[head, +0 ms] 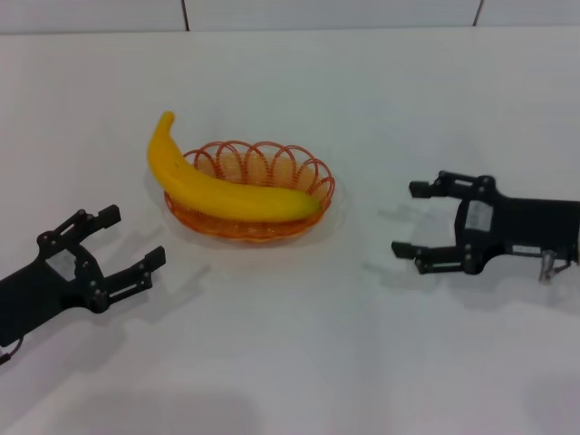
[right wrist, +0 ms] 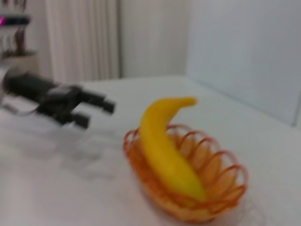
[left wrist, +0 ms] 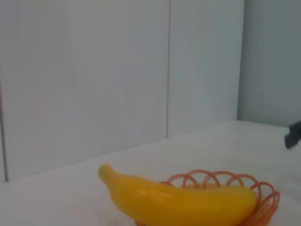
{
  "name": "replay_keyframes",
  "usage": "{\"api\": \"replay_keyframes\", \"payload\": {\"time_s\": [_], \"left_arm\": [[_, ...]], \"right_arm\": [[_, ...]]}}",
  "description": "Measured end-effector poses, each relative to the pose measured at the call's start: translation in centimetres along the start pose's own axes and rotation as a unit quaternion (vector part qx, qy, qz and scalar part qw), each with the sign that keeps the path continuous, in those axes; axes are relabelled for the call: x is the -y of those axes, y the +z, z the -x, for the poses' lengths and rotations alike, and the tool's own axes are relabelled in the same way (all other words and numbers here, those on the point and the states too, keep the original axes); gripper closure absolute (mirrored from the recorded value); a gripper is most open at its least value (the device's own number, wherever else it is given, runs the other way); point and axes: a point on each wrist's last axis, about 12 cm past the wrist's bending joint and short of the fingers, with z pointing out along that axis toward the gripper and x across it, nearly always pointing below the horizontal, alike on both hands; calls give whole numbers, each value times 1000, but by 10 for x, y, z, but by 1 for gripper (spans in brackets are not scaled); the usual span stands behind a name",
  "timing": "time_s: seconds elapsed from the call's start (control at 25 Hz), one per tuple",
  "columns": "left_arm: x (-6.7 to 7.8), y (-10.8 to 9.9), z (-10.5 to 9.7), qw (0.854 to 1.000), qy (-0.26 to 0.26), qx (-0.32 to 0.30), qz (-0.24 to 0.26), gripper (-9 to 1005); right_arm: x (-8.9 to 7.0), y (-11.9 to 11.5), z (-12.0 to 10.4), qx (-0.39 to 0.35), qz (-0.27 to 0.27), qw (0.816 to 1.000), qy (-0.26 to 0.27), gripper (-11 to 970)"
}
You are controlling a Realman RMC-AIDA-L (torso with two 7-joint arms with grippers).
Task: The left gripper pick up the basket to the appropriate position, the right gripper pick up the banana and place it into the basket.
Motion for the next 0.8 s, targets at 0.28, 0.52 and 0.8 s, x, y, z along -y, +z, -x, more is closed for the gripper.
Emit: {"api": "replay_keyframes", "payload": {"time_s": [0.28, 0.52, 0.8], "left_arm": [[-2, 2, 2, 1000, 4, 1, 3, 88], [-3, 4, 2, 1000, 7, 0, 1, 88], [-2, 6, 3, 1000, 9, 1, -2, 88]], "right_arm": [[-4, 23, 4, -14, 17, 999, -47, 77], [0, 27, 6, 1, -7, 999, -36, 77], [1, 28, 6, 2, -9, 1000, -27, 77]]}}
